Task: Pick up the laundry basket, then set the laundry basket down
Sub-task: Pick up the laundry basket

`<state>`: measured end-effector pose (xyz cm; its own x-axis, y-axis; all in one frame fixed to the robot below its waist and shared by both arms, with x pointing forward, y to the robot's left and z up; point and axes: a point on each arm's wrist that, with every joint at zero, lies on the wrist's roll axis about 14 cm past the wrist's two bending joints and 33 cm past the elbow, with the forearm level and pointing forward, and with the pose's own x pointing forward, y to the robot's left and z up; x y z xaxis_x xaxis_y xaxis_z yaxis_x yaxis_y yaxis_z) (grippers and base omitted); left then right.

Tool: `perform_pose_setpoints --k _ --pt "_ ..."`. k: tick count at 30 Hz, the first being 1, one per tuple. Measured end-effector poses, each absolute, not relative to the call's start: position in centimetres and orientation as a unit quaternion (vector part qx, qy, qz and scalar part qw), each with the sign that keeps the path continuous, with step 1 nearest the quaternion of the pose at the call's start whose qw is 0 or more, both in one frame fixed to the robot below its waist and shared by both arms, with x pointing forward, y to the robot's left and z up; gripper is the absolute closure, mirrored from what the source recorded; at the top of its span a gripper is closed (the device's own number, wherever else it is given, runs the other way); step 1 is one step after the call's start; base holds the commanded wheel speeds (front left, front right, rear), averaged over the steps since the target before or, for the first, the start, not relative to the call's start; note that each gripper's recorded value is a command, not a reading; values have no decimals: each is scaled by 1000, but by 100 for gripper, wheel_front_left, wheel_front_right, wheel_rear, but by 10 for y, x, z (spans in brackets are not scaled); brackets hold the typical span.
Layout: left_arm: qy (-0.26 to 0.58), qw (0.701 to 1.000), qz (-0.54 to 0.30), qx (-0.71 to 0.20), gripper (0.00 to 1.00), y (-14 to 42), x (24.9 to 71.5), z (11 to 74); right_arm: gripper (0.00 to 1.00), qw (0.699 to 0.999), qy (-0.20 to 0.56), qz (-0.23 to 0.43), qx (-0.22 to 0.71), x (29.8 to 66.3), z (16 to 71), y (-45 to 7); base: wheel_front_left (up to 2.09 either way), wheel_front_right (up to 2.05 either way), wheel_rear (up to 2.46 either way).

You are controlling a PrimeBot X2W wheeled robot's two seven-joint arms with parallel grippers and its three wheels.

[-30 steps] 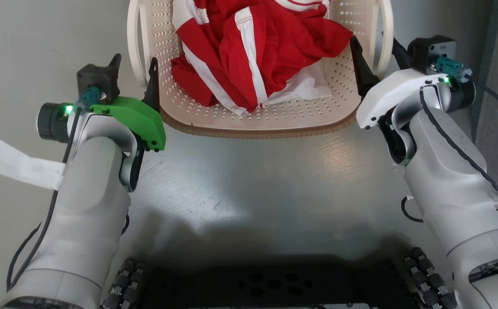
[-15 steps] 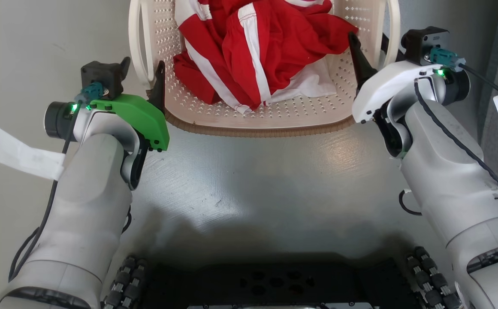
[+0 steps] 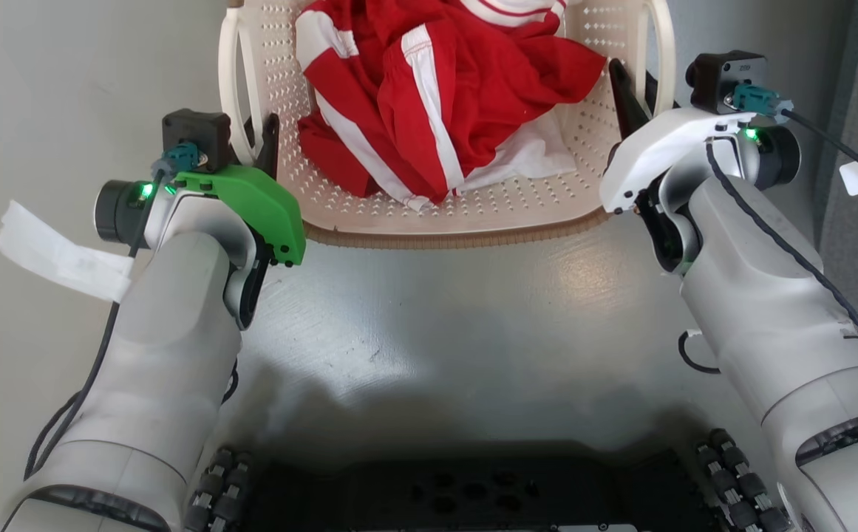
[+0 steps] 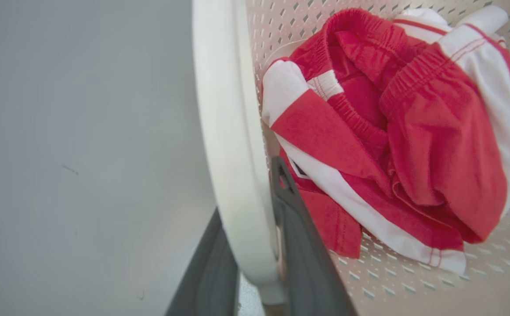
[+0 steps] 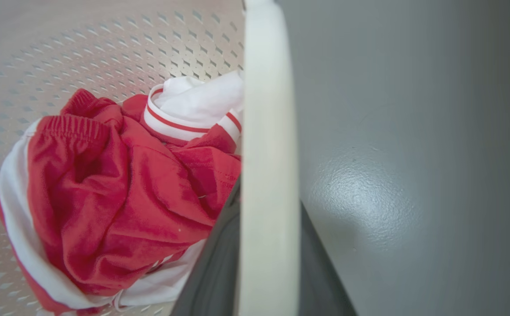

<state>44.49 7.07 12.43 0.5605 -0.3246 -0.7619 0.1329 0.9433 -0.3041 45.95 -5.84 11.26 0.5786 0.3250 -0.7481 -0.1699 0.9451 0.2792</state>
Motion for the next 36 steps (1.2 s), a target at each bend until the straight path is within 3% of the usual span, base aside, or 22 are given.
perform_pose_setpoints --k 20,36 --pt "428 890 -135 -81 100 71 444 176 100 894 420 126 97 456 168 -64 0 0 0" --pt "449 878 -132 -95 100 65 399 212 100 879 449 122 107 405 207 -70 0 0 0"
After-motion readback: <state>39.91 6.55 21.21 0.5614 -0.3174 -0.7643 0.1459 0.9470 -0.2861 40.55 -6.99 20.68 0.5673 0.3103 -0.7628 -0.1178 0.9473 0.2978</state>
